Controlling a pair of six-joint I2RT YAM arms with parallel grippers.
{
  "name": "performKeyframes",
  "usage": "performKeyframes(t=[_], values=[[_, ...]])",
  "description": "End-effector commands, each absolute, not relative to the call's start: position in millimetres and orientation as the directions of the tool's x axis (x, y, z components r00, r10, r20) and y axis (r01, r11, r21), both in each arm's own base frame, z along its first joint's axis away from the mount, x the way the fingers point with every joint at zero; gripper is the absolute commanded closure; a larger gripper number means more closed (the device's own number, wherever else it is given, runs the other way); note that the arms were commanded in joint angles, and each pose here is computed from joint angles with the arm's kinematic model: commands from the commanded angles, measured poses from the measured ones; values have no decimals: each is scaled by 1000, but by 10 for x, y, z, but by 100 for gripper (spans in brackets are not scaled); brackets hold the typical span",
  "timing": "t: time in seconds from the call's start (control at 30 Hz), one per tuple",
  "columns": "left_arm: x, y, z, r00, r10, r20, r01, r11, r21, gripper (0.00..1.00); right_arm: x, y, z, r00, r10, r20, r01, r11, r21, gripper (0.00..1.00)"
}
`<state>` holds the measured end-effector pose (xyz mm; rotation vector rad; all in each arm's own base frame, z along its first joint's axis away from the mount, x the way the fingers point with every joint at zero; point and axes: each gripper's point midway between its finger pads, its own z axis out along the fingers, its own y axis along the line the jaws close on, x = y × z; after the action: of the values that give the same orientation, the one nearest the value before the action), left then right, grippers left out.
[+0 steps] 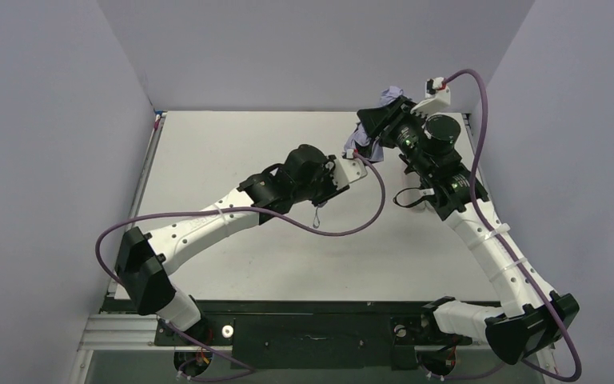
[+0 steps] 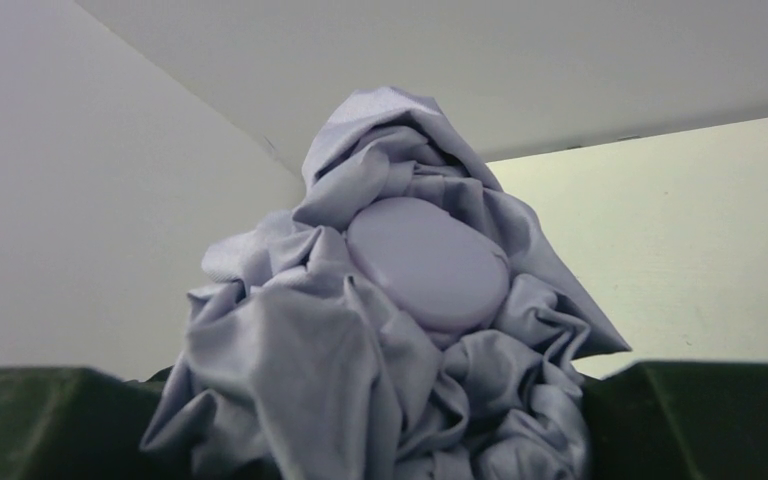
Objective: Open the umbrella
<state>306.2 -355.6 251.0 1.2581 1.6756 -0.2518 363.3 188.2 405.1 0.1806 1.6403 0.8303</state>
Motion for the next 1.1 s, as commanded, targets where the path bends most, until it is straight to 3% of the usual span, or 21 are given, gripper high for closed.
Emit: performKeyframes(t=[0.0, 0.93, 0.97, 1.0, 1.07], values=[[3020, -3236, 2288, -30, 672, -740, 813, 448, 373, 66, 3519, 1671, 4792, -88, 626, -775, -398, 691, 603, 100], [2660, -2461, 1007, -169, 838, -518, 875, 370, 312, 64, 3610, 1273, 5371, 41, 681, -732, -461, 662, 590, 100], [2644, -2427, 958, -178, 844, -506, 877, 369, 308, 52, 3597, 1257, 5390, 47, 680, -732, -463, 664, 587, 100], [2637, -2398, 933, -182, 849, -496, 877, 368, 309, 61, 3592, 1250, 5399, 51, 678, -734, -464, 667, 583, 100], [2608, -2310, 840, -193, 862, -469, 879, 364, 307, 62, 3587, 1225, 5420, 59, 675, -735, -465, 670, 578, 100]])
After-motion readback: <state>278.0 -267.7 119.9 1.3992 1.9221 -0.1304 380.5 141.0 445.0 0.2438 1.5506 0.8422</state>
